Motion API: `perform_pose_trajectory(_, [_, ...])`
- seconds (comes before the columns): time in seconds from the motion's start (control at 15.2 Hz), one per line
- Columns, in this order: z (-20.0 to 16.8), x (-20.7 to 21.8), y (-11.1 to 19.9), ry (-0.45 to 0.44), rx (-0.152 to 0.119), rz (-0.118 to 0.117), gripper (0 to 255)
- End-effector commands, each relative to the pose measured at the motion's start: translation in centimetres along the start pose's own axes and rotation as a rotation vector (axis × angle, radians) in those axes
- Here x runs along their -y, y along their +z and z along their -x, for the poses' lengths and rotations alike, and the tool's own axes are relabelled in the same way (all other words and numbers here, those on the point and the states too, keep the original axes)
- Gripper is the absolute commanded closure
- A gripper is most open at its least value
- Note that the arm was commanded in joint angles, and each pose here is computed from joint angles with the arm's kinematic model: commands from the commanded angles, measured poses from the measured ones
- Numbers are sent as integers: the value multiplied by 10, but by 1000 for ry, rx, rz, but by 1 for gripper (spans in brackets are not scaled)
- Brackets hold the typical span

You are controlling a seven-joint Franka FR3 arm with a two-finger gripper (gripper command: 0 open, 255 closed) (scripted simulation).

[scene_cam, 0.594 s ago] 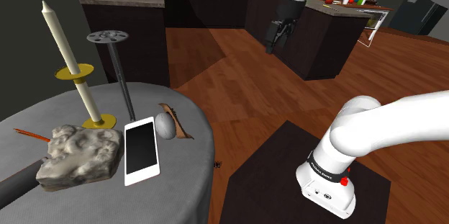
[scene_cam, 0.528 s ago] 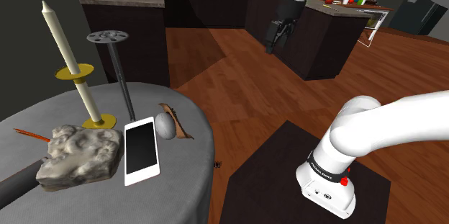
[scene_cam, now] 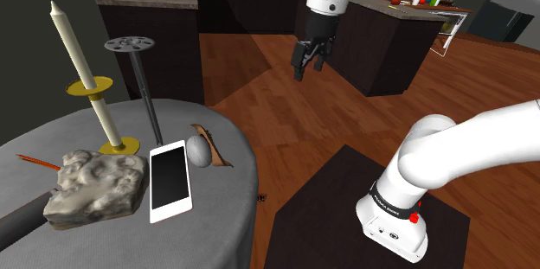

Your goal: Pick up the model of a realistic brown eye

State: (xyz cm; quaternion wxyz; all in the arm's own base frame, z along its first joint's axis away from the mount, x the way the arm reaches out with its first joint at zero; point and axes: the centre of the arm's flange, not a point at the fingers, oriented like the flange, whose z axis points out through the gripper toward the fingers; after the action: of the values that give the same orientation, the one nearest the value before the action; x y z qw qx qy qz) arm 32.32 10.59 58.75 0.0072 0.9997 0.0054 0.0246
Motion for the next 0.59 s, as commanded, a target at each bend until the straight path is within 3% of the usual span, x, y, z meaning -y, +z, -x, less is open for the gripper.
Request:
perform_pose_trajectory(0.0, [-4, 23, 11, 12, 9, 1, 0])
perform_pose_trajectory(0.53, [-26, 121, 47, 53, 44, 5, 0])
